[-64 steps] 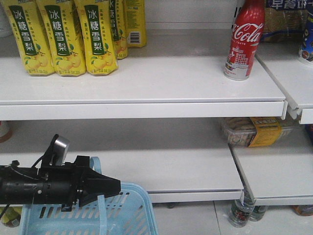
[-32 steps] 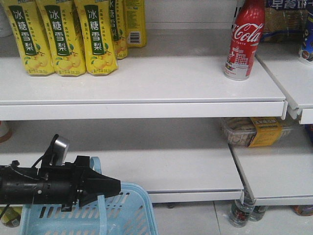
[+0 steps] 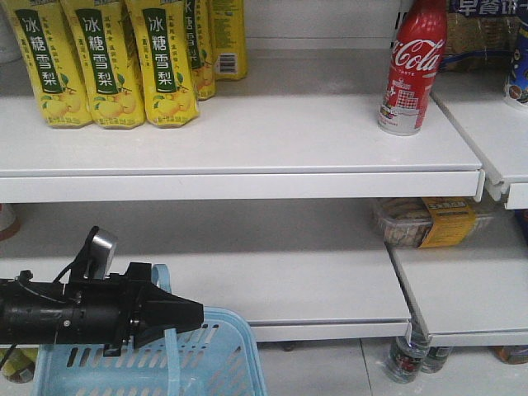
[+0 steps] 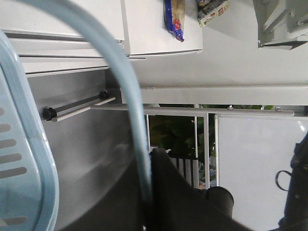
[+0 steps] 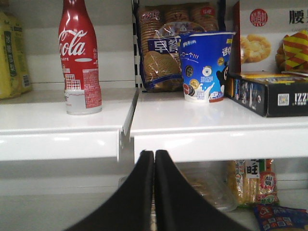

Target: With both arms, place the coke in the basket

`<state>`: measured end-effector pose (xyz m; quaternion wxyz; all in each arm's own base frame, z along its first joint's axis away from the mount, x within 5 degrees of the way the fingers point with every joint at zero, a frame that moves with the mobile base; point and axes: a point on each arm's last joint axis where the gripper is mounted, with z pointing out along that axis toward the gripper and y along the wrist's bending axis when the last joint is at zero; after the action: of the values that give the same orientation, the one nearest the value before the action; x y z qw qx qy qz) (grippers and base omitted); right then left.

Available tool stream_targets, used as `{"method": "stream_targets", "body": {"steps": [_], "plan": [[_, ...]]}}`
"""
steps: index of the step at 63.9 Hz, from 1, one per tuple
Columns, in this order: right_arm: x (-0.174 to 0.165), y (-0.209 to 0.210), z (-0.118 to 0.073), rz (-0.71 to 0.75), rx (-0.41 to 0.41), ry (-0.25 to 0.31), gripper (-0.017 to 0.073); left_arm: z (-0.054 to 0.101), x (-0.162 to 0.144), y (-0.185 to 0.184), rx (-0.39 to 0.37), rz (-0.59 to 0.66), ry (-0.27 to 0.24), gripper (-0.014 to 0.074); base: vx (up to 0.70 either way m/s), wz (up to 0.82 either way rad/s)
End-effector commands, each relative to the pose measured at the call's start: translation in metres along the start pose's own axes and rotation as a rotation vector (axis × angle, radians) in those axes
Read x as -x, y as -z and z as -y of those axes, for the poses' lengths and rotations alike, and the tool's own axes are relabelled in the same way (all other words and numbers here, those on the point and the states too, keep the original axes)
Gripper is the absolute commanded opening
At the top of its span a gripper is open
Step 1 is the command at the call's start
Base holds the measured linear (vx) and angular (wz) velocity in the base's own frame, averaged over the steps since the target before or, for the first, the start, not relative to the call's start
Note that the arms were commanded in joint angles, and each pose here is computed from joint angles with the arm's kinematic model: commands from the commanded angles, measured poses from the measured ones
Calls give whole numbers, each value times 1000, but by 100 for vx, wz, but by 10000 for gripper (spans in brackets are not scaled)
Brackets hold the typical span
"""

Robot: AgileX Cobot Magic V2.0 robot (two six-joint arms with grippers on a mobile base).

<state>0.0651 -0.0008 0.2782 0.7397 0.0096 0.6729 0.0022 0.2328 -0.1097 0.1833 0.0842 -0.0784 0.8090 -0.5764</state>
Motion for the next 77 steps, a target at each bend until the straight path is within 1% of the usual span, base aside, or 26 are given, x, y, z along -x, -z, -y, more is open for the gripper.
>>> {"method": "stream_targets", "body": {"steps": [1, 4, 8, 14, 22, 31, 37, 48, 52, 59, 66, 77], "plan": [[29, -15, -1, 24, 1, 29, -10, 20, 3, 2, -102, 22, -35, -6, 0, 0], [36, -22, -1, -13, -2, 29, -10, 20, 3, 2, -102, 22, -35, -6, 0, 0], [36, -35, 0, -106, -7, 27, -10, 20, 3, 2, -102, 22, -35, -6, 0, 0], [35, -47, 0, -169, -9, 22, -10, 20, 3, 2, -102, 22, -35, -6, 0, 0], [31, -57, 0, -189, -7, 23, -10, 20, 3, 2, -102, 22, -35, -6, 0, 0], [30, -63, -1, -191, -6, -37, -10, 20, 3, 2, -102, 22, -35, -6, 0, 0], [30, -64, -1, -180, -5, -18, -8, 20, 3, 2, -102, 22, -35, -6, 0, 0], [32, -64, -1, -166, -4, -21, 22, 20, 3, 2, -102, 22, -35, -6, 0, 0], [32, -64, -1, -166, -4, -17, 50, 20, 3, 2, -102, 22, -35, -6, 0, 0], [32, -64, -1, -166, -4, -10, 125, 20, 3, 2, -102, 22, -35, -6, 0, 0], [32, -64, -1, -166, -3, -3, 232, 20, 3, 2, -102, 22, -35, -6, 0, 0], [32, -64, -1, -164, -3, 2, 434, 20, 3, 2, -102, 22, -35, -6, 0, 0]]}}
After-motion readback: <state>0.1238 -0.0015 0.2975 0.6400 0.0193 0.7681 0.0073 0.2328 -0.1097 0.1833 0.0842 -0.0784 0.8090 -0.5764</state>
